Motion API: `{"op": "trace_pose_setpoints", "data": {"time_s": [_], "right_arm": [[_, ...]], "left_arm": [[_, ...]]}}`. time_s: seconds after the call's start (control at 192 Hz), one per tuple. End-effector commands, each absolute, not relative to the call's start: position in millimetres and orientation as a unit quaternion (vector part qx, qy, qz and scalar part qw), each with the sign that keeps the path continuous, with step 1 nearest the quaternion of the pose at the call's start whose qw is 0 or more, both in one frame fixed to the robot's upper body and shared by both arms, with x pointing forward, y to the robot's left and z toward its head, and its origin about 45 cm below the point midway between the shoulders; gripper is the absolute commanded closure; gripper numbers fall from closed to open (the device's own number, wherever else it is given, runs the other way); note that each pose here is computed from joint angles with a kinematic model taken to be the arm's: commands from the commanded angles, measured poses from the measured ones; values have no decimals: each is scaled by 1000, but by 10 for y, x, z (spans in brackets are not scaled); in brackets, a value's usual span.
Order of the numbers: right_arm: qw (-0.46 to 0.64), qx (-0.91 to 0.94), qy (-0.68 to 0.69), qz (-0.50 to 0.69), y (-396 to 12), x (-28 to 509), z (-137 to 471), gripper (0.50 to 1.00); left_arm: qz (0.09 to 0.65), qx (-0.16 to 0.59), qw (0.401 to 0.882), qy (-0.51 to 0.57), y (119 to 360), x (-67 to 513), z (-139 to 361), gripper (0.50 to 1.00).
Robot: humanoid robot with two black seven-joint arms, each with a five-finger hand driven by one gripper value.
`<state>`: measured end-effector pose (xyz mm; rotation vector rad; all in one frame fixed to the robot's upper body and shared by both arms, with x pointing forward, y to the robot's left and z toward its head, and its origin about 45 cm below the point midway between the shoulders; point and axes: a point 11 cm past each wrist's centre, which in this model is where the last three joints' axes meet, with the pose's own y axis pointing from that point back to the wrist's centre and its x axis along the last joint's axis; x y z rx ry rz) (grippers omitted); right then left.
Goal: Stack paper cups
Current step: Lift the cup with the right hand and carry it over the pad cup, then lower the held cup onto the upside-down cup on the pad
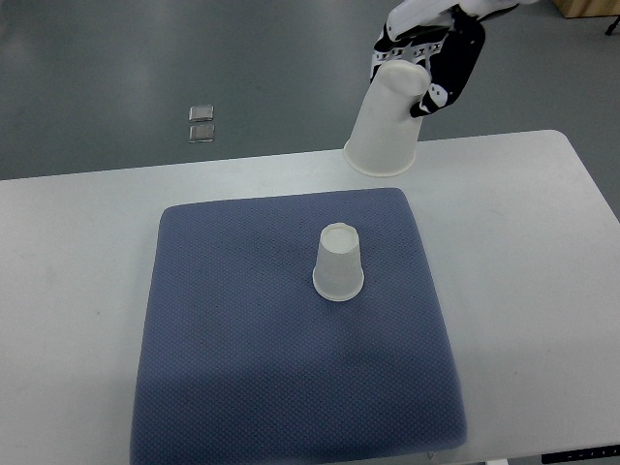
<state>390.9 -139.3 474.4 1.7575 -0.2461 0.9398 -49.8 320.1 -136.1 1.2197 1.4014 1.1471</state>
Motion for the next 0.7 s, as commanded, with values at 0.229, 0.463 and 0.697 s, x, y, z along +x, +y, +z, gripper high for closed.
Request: {"op": "trace_pose_setpoints", "data": {"time_s": [0.229, 0.463, 0.697], "right_arm": [[536, 747, -73, 387, -1047, 3893, 4243, 965], [530, 754, -80, 379, -998, 3894, 4155, 963], [532, 761, -73, 364, -1007, 3885, 3912, 959]], "left_arm": [[466, 495, 461, 570, 3196, -497, -1361, 500], [466, 496, 461, 570, 3201, -498, -1361, 500], [466, 496, 461, 570, 3201, -498, -1361, 500]]}}
